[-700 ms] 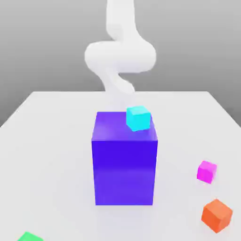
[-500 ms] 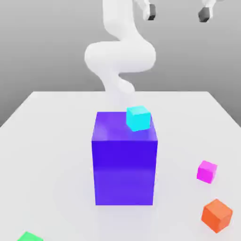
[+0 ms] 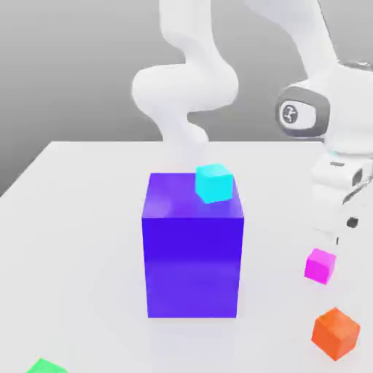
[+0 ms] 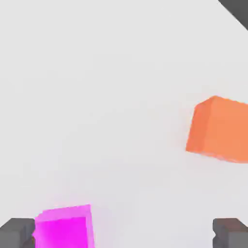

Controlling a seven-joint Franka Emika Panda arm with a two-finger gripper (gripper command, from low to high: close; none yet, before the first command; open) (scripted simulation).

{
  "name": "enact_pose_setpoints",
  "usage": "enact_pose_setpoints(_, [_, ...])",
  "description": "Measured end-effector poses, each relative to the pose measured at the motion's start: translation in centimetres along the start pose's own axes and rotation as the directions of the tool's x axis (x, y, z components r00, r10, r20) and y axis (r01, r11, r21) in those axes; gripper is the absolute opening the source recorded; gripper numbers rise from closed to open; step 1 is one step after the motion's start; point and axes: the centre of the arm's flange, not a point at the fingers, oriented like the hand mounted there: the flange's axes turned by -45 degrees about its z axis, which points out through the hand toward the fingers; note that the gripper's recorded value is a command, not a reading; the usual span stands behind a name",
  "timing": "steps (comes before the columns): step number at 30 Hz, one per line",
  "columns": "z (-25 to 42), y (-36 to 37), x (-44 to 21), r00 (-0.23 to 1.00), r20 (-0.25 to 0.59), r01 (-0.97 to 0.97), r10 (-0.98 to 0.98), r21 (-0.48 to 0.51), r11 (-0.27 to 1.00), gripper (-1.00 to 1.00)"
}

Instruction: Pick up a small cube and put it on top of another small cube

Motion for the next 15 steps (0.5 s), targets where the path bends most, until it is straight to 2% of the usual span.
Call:
enact_pose_setpoints(6, [6.2, -0.8, -0.7, 1.000, 0.019, 0.015, -0.016, 0.013, 1.000, 0.00])
enact_pose_setpoints(7, [7.0, -0.8, -0.8, 1.000, 0.020, 0.016, -0.017, 0.012, 1.000, -1.00])
enact_pose_setpoints(15, [6.5, -0.8, -0.7, 1.000, 0.019, 0.016, -0.016, 0.012, 1.000, -1.00])
